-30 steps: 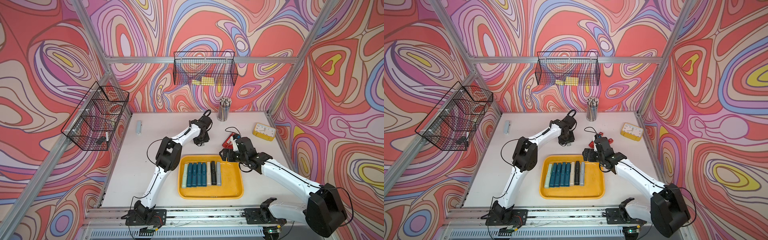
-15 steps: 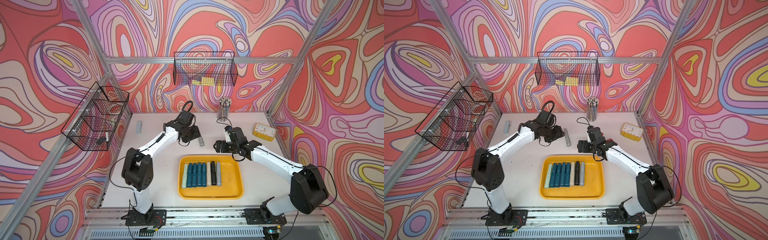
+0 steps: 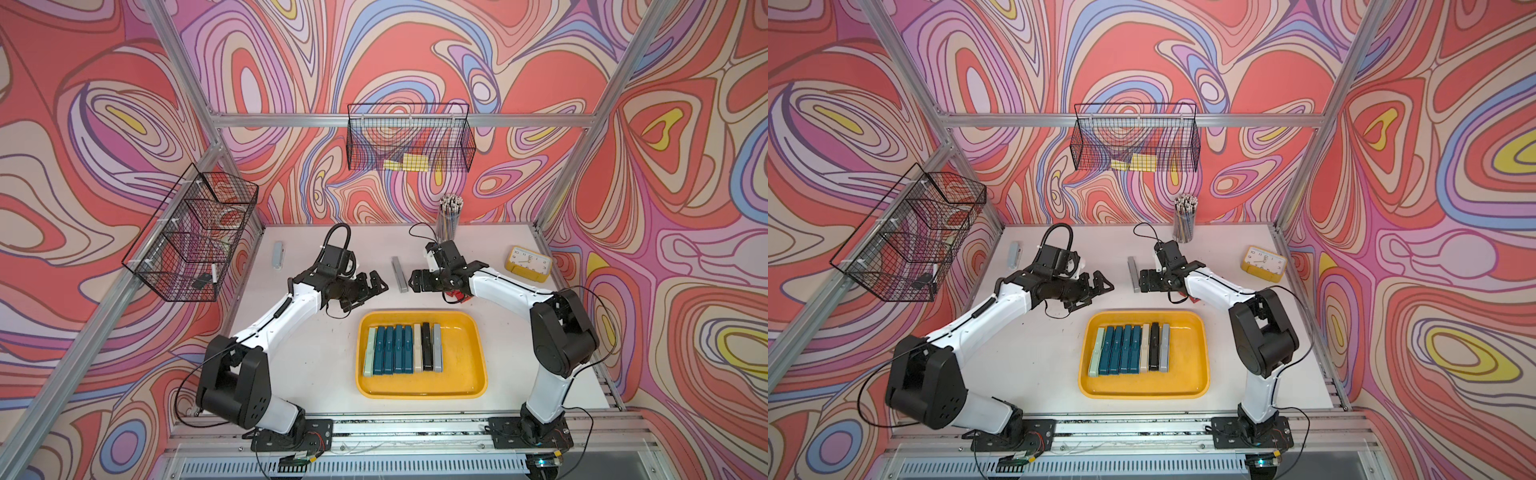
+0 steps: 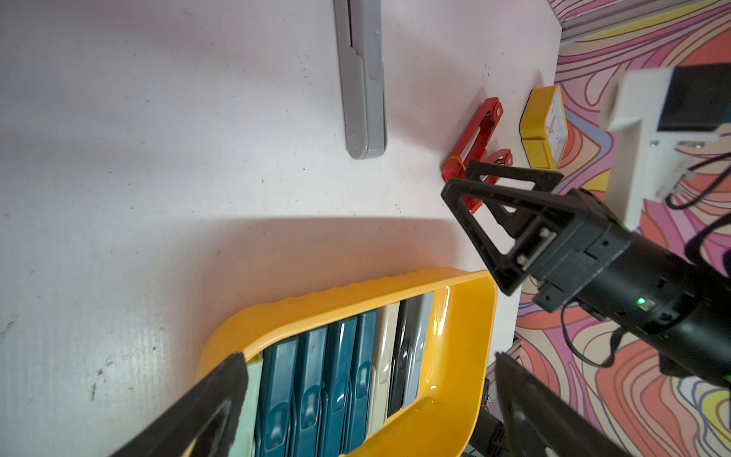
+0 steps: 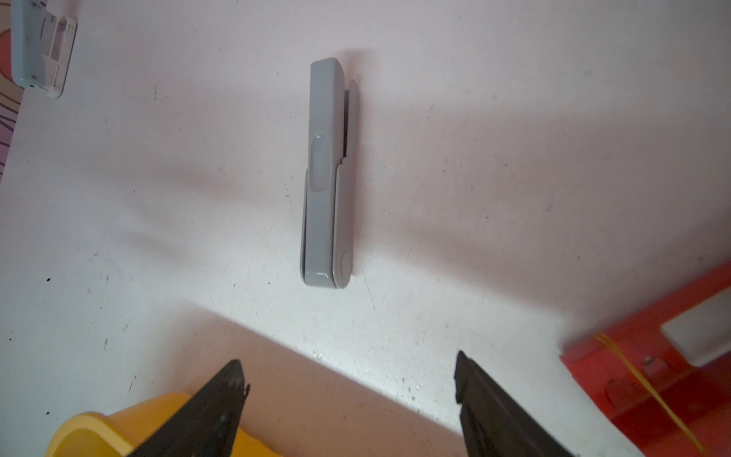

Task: Put the pruning pliers into the storage box
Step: Move the pruning pliers to the center of the board, then pick up the pruning pliers from the center of the board.

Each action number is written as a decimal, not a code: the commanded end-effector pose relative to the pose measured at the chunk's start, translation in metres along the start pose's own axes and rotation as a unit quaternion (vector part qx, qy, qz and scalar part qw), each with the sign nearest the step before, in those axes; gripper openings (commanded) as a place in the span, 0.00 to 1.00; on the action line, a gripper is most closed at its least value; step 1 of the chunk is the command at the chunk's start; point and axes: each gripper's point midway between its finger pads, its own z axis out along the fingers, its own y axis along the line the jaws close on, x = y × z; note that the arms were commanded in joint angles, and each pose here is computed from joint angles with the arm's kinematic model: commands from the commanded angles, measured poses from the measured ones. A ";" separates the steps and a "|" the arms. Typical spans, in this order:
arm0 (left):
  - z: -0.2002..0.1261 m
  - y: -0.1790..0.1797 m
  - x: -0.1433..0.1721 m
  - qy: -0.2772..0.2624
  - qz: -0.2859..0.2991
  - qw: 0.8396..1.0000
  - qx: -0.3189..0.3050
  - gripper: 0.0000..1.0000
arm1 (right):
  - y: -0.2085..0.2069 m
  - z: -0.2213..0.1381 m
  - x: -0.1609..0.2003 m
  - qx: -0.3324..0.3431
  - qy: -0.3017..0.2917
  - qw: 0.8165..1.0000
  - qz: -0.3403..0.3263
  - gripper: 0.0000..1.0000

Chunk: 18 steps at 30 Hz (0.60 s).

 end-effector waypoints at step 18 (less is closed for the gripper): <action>-0.044 0.030 0.024 -0.006 -0.018 0.999 0.035 0.99 | 0.012 0.064 -0.013 0.036 0.022 0.998 -0.054 0.84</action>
